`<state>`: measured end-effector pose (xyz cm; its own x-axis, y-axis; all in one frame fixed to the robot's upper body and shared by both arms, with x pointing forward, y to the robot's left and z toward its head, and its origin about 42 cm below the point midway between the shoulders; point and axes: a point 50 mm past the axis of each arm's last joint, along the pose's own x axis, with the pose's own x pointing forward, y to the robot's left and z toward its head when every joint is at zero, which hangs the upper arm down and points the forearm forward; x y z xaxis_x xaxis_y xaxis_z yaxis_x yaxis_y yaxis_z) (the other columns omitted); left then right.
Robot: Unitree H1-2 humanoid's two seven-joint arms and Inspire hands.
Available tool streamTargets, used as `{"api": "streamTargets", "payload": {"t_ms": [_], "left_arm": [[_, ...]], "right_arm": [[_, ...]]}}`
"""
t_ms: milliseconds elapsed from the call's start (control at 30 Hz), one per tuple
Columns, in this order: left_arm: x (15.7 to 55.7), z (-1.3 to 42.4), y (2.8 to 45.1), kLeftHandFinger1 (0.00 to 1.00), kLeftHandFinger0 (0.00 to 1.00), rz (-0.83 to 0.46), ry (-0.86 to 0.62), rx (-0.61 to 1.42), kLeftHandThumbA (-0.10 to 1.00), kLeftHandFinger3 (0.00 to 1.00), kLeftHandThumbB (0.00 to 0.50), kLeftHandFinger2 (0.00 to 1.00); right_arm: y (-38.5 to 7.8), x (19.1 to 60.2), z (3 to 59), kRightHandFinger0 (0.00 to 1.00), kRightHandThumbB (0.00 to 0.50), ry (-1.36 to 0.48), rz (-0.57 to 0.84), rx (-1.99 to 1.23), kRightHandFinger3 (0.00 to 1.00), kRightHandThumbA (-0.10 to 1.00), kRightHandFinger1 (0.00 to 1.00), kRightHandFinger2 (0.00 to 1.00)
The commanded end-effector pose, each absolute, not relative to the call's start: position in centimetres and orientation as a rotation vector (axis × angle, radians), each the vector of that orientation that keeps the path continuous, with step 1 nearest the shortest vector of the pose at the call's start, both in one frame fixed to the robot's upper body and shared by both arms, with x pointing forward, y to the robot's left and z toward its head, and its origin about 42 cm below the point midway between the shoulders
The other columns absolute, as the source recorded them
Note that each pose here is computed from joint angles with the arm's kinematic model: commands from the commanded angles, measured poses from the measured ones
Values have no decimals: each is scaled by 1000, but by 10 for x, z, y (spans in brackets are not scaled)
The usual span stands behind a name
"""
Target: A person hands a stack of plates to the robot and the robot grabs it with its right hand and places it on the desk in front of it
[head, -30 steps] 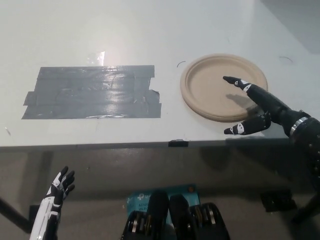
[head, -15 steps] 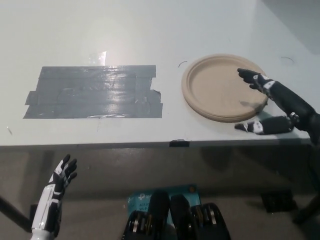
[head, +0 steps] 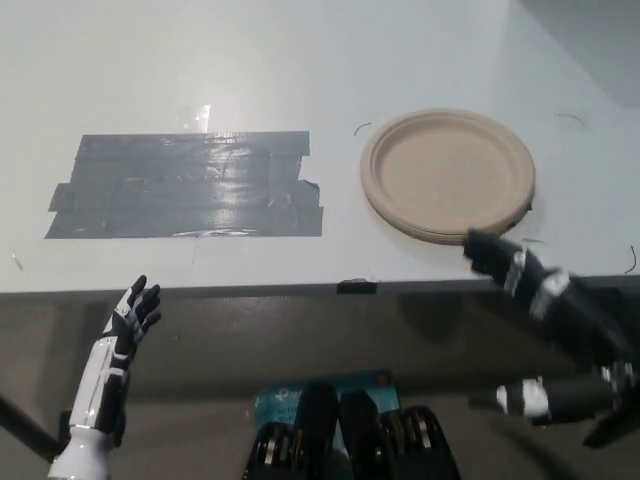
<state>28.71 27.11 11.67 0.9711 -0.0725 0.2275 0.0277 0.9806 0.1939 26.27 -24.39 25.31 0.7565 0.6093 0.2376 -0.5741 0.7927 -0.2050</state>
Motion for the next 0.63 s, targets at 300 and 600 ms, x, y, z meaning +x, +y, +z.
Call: {"api": "streamTargets", "payload": {"t_ms": [300,600], "left_arm": [[254,103,266,1000,1000,-129,-175,230,957,1000,309,1000],[243,93,267,1000,1000,-146,-143,235,944,1000,320,1000]], "right_arm": [[-231,230,134,1000,263,-105,317,184,1000,1000,1000,1000],[-240,222,129,1000,212,-102,283,125,1000,1000,1000,1000]]}}
